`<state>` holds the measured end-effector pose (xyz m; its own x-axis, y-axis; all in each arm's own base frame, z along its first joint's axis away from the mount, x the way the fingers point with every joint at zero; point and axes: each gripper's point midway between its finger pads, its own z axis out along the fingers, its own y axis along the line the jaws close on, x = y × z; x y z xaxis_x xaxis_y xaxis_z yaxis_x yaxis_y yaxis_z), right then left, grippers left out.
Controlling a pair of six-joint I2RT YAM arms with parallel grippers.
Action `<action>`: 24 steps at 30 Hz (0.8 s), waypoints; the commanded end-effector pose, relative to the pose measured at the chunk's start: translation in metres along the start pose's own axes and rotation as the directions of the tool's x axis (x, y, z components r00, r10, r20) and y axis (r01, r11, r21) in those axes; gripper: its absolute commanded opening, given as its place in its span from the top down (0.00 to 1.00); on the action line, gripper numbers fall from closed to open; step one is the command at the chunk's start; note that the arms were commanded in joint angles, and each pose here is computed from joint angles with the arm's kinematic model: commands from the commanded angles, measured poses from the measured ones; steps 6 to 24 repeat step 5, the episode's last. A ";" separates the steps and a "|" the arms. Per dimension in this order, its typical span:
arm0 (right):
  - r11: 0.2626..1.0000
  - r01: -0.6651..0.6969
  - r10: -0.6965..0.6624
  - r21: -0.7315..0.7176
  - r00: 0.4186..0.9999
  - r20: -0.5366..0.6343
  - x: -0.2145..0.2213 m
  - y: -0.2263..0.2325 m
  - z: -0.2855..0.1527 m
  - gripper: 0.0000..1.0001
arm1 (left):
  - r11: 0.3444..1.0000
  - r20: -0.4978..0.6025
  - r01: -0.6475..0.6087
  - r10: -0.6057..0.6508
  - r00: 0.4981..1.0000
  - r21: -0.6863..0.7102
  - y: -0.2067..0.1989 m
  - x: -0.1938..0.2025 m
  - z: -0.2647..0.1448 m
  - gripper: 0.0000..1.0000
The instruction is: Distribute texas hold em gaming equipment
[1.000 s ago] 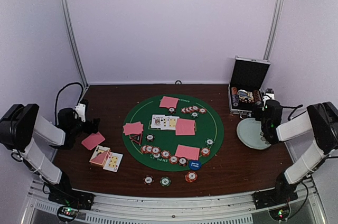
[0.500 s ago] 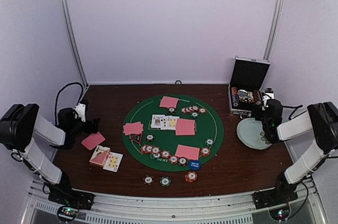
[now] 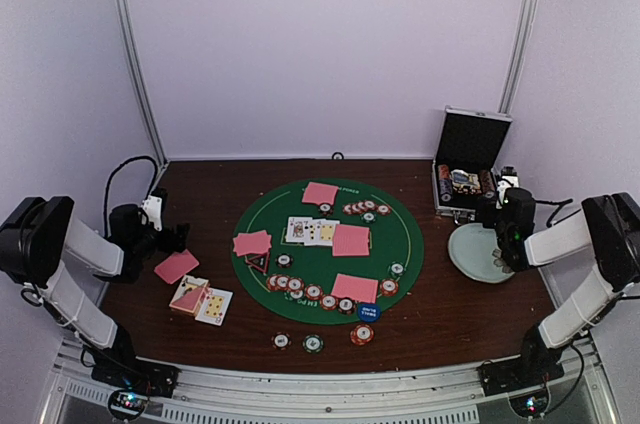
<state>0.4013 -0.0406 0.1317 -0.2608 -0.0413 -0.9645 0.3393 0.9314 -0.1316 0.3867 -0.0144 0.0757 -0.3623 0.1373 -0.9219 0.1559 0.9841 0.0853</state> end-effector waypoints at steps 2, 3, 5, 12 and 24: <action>0.998 0.007 -0.006 -0.062 1.000 0.014 0.001 0.010 -0.002 0.01 | 1.000 0.059 0.000 0.001 0.998 -0.009 0.001 -0.015 0.000 0.03; 0.998 0.006 -0.004 -0.063 1.000 0.029 0.000 0.010 -0.003 0.01 | 1.000 0.059 0.000 0.001 0.998 -0.009 0.001 -0.015 0.001 0.02; 0.997 0.005 -0.002 -0.072 0.999 0.034 0.003 0.010 -0.005 0.01 | 1.000 0.061 -0.001 0.001 0.998 -0.010 0.001 -0.016 0.001 0.02; 0.997 0.005 -0.002 -0.072 0.999 0.034 0.003 0.010 -0.005 0.01 | 1.000 0.061 -0.001 0.001 0.998 -0.010 0.001 -0.016 0.001 0.02; 0.997 0.005 -0.002 -0.072 0.999 0.034 0.003 0.010 -0.005 0.01 | 1.000 0.061 -0.001 0.001 0.998 -0.010 0.001 -0.016 0.001 0.02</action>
